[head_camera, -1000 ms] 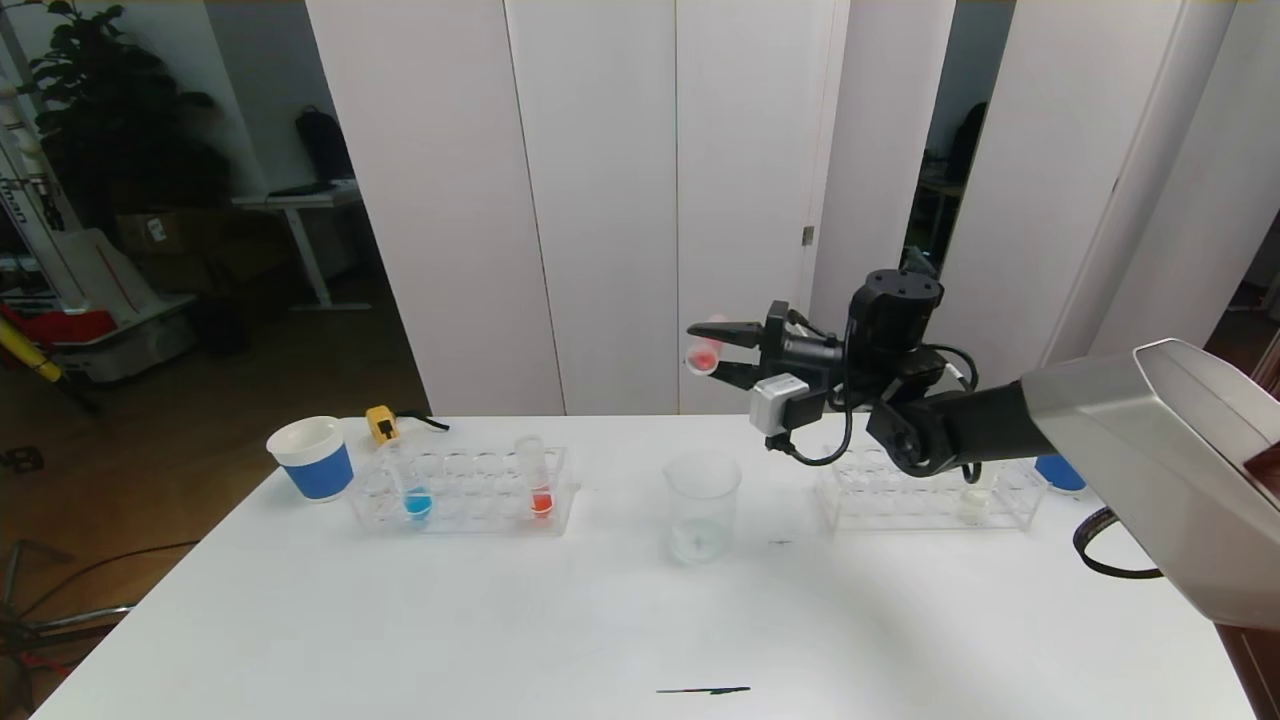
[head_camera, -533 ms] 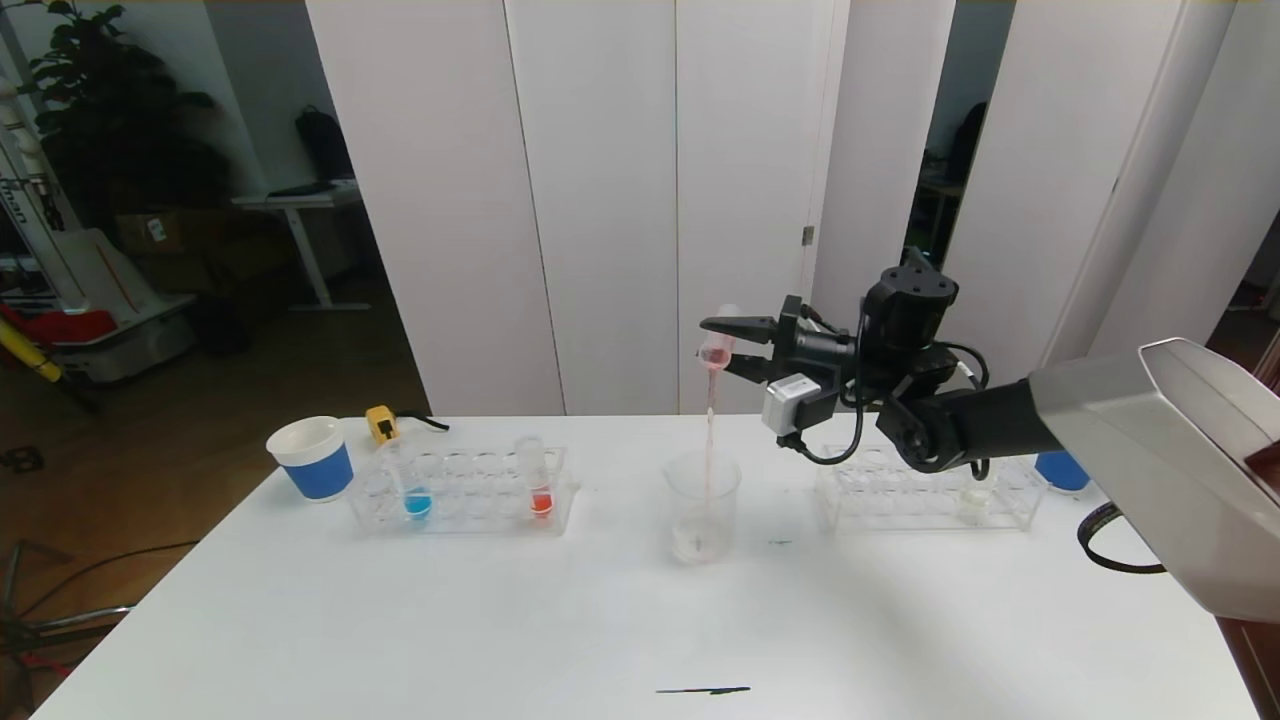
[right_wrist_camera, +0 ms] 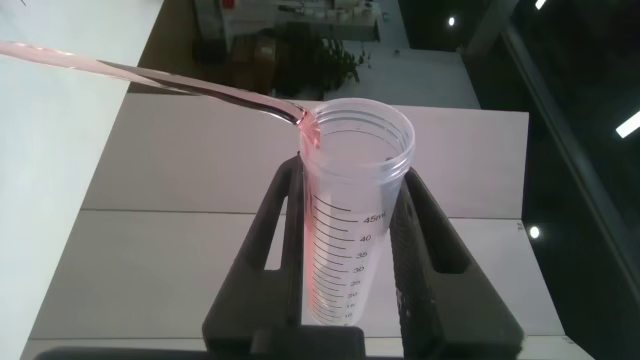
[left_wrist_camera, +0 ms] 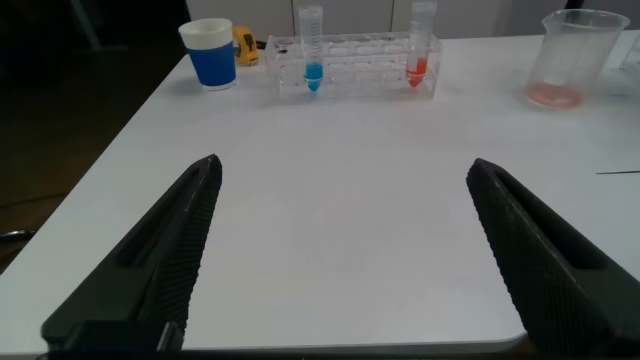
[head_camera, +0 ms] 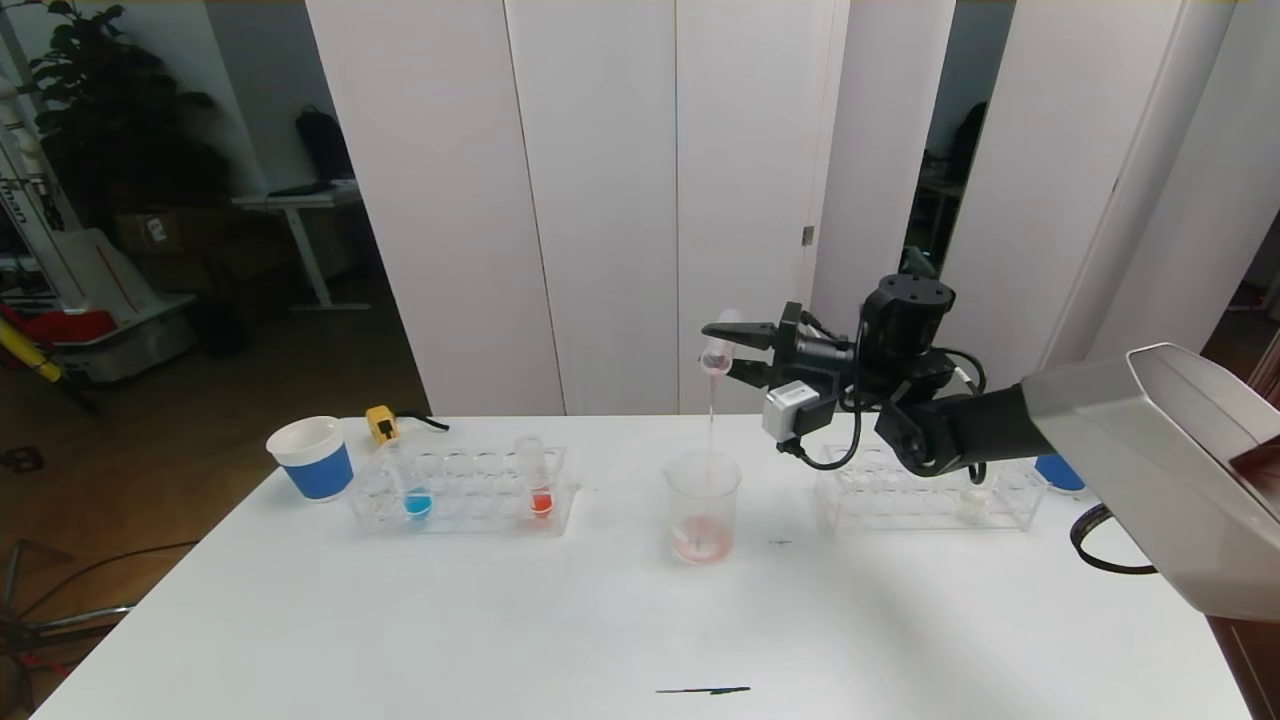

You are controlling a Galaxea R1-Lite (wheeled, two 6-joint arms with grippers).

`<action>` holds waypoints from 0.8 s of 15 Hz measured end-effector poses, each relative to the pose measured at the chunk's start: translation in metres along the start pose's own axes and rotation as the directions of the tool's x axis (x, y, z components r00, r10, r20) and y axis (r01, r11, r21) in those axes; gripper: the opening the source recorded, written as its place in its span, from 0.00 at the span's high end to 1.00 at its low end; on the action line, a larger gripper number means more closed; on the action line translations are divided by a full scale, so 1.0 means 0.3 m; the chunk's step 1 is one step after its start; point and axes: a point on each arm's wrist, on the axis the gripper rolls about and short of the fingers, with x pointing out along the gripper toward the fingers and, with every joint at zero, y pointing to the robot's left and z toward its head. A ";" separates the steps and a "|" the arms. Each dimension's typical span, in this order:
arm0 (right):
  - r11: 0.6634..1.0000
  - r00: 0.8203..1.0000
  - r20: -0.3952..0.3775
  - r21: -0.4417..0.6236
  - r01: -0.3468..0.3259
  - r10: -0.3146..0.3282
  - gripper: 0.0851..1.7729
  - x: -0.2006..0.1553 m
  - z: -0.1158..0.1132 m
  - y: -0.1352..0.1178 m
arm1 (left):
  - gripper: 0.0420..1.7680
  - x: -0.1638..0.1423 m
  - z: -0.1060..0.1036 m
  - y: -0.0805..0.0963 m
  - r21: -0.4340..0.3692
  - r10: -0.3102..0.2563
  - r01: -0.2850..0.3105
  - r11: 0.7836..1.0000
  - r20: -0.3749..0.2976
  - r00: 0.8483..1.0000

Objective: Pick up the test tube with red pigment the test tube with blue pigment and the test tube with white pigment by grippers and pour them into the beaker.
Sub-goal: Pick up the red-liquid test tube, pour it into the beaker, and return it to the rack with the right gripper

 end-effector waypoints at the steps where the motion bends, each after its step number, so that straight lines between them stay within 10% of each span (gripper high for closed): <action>1: 1.000 1.000 0.000 -0.006 -0.001 0.001 0.70 0.000 -0.001 0.003 | 0.01 0.000 0.000 0.000 0.000 0.000 0.000 1.000 0.000 1.000; 12: 0.998 1.000 0.030 -0.066 0.008 -0.006 0.70 -0.007 -0.005 0.001 | 0.01 0.000 0.000 0.000 0.000 0.000 0.000 1.000 0.000 1.000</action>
